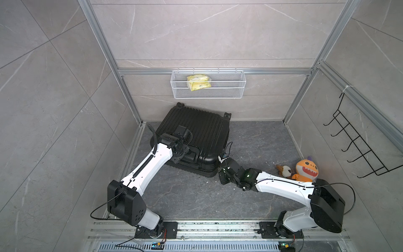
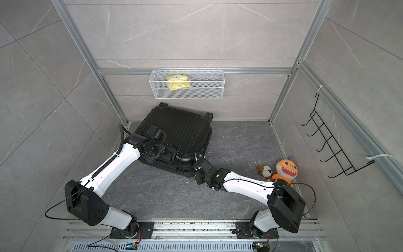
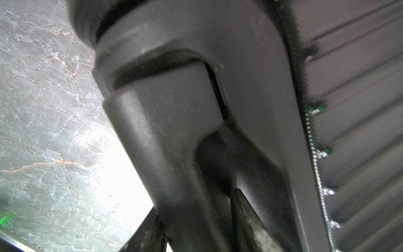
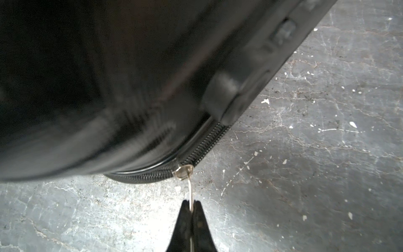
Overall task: Close the suitcase zippers
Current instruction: Zip the zipper on the suitcase.
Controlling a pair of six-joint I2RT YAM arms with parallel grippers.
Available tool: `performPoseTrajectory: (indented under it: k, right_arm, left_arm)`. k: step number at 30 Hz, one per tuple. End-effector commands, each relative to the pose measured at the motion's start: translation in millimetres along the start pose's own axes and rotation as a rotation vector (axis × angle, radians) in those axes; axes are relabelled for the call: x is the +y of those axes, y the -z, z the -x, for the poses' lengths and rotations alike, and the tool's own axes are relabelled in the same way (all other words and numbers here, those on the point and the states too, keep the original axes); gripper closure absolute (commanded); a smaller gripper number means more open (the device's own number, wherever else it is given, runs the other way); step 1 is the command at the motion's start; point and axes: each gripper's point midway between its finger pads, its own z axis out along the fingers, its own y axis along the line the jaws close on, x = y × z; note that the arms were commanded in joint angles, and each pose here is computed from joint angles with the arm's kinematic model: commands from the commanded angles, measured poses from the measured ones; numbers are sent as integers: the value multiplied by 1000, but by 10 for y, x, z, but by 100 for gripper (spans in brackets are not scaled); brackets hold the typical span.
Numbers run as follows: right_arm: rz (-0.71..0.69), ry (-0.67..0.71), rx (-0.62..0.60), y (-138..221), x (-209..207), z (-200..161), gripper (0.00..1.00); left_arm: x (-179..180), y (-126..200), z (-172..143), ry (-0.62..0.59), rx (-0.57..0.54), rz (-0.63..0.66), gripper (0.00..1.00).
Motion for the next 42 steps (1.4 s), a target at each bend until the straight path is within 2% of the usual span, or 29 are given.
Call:
performPoseTrajectory:
  k: [1,11,16,23,30,42]
  right_arm:
    - [-175,-10,68,56,-554,-195,100]
    - [-192,-86,131,-94,-1004,-252,100]
    - [-199,-134,133,-237,-1183,-189,100]
    - [-216,-197,116,-385,-1422,-62,100]
    - [-233,-229,114,-441,-1595,-36,100]
    - [-259,-309,92,-443,-1920,58,100]
  left_arm:
    - [625,25,248,-217,-73,249,100]
    - [805,65,436,-314,-90,250,100]
    - [779,45,406,-384,-83,209,100]
    - [833,110,457,-432,-146,157,100]
    - [911,92,489,-468,-146,182,100]
    - [823,170,437,-529,-167,20,100]
